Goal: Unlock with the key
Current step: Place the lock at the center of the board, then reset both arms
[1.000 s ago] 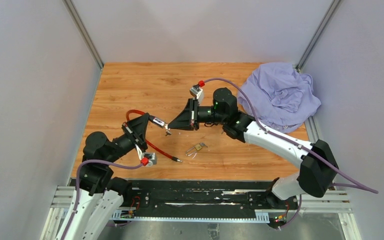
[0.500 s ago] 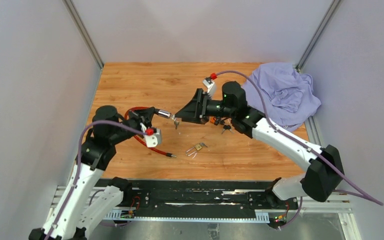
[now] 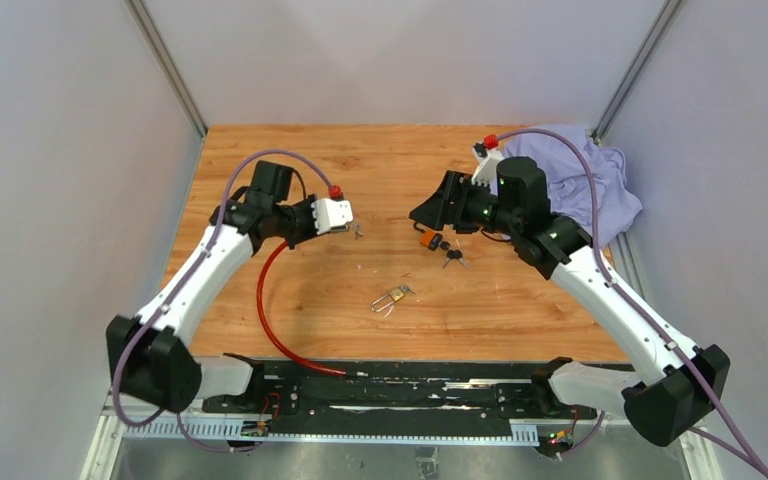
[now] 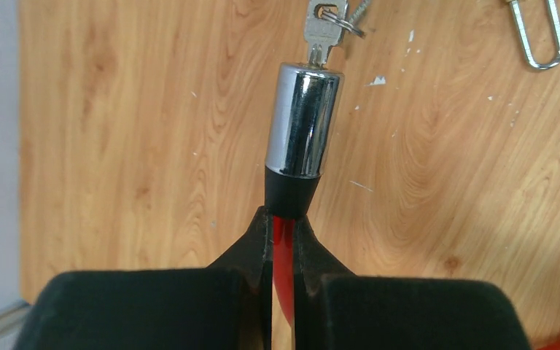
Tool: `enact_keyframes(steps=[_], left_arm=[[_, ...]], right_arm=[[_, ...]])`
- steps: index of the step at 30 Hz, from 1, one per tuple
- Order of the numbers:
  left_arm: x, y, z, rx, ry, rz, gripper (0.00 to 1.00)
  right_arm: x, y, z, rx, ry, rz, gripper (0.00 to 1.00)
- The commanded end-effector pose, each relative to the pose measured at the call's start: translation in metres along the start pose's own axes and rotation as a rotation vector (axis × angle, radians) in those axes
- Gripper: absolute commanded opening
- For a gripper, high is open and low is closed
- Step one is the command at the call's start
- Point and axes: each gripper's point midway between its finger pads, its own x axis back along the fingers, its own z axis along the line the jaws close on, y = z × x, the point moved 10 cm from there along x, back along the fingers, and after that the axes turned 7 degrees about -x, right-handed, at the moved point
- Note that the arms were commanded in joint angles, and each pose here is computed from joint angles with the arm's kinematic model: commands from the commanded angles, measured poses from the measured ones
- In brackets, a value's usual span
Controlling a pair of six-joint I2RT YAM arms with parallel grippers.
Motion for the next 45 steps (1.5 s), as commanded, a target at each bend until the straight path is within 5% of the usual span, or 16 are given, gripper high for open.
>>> enact_keyframes(steps=[1,11,15,21,26,31,37,41,45], left_arm=[[-0.022,-0.017,0.016,0.106,-0.029,0.058,0.00],[-0.110,-0.061,0.066,0.153,0.021,0.195,0.00],[-0.135,-0.077,0.091,0.184,0.059,0.269,0.10],[-0.156,-0.094,0.100,0.254,0.069,0.324,0.41],[-0.150,-0.090,0.094,0.321,0.064,0.275,0.99],[-0.111,-0.072,0.107,0.469,0.122,0.204,0.98],[-0.043,-0.084,0.109,0.772,0.275,-0.021,0.98],[-0.025,-0.105,0.065,0.896,0.374,-0.118,0.98],[-0.032,-0.126,0.009,0.845,0.512,-0.136,0.98]], right_arm=[[0.008,-0.002,-0.022,0.043,-0.137,-0.032,0.74],[0.010,-0.008,-0.045,0.031,-0.243,-0.024,0.76],[0.009,-0.010,-0.050,0.041,-0.277,-0.016,0.77],[0.005,-0.015,-0.067,0.055,-0.368,-0.019,0.77],[0.005,-0.013,-0.085,0.114,-0.496,-0.097,0.78],[0.022,-0.007,-0.106,0.229,-0.682,-0.313,0.78],[0.049,-0.014,-0.147,0.382,-0.978,-0.560,0.79],[0.063,-0.022,-0.171,0.364,-1.115,-0.602,0.79],[0.072,-0.032,-0.201,0.318,-1.188,-0.661,0.79]])
